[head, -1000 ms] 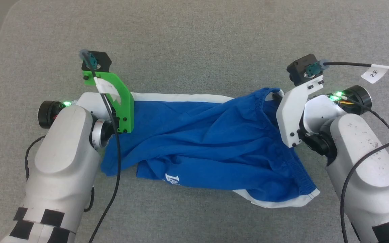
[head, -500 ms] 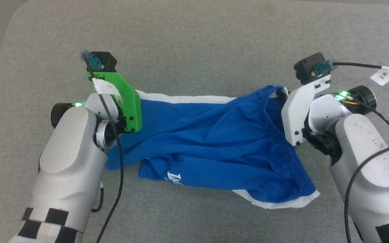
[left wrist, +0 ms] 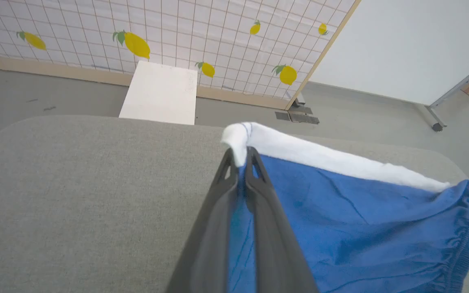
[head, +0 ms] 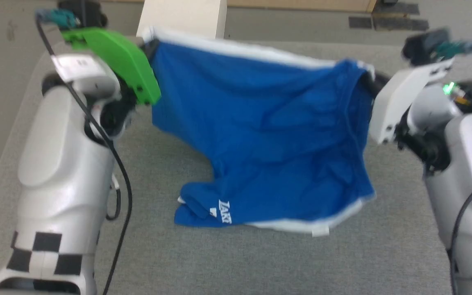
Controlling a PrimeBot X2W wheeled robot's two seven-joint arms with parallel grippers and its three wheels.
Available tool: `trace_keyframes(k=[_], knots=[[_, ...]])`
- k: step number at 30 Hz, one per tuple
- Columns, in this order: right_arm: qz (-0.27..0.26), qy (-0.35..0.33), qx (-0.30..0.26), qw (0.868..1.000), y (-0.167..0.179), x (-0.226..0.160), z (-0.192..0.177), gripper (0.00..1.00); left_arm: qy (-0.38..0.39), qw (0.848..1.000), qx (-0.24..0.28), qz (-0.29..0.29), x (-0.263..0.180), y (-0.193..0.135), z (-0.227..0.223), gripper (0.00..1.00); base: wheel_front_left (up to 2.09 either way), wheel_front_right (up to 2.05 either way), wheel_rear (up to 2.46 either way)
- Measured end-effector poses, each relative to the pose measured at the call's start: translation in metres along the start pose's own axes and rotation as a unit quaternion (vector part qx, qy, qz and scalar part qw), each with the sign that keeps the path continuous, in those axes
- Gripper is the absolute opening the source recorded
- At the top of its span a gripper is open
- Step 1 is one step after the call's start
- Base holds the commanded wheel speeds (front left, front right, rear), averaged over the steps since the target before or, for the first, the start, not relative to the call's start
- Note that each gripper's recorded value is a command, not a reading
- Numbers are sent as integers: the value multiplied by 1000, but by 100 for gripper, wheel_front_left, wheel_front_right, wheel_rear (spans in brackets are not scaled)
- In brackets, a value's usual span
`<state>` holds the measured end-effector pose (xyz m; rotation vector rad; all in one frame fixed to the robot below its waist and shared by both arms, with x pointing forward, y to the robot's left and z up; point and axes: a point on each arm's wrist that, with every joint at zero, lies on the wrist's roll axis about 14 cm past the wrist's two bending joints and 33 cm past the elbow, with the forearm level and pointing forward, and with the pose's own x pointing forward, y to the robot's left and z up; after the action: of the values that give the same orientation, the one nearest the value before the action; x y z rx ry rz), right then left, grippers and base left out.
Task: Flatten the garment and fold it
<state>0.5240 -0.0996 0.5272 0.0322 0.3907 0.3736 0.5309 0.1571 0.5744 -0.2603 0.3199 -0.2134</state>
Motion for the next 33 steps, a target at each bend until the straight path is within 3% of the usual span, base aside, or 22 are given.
trace_keyframes(k=[7, 11, 20, 28, 33], knots=[[18, -132, 14, 991, 9, -39, 98, 0, -140, 989, 22, -35, -31, -37, 99, 0, 0, 0, 0], [21, -183, 11, 983, 13, -66, 135, 0, -197, 978, 32, -54, -51, -57, 137, 0, 0, 0, 0], [3, -198, 29, 980, -3, -89, 154, 0, -220, 972, 41, -68, -52, -76, 157, 0, 0, 0, 0], [-1, -176, 77, 981, -21, -52, 161, 0, -197, 979, 49, -35, -6, -57, 152, 0, 0, 0, 0], [-5, -185, 99, 978, -34, -23, 177, 0, -223, 974, 34, -29, 23, -53, 171, 0, 0, 0, 0]])
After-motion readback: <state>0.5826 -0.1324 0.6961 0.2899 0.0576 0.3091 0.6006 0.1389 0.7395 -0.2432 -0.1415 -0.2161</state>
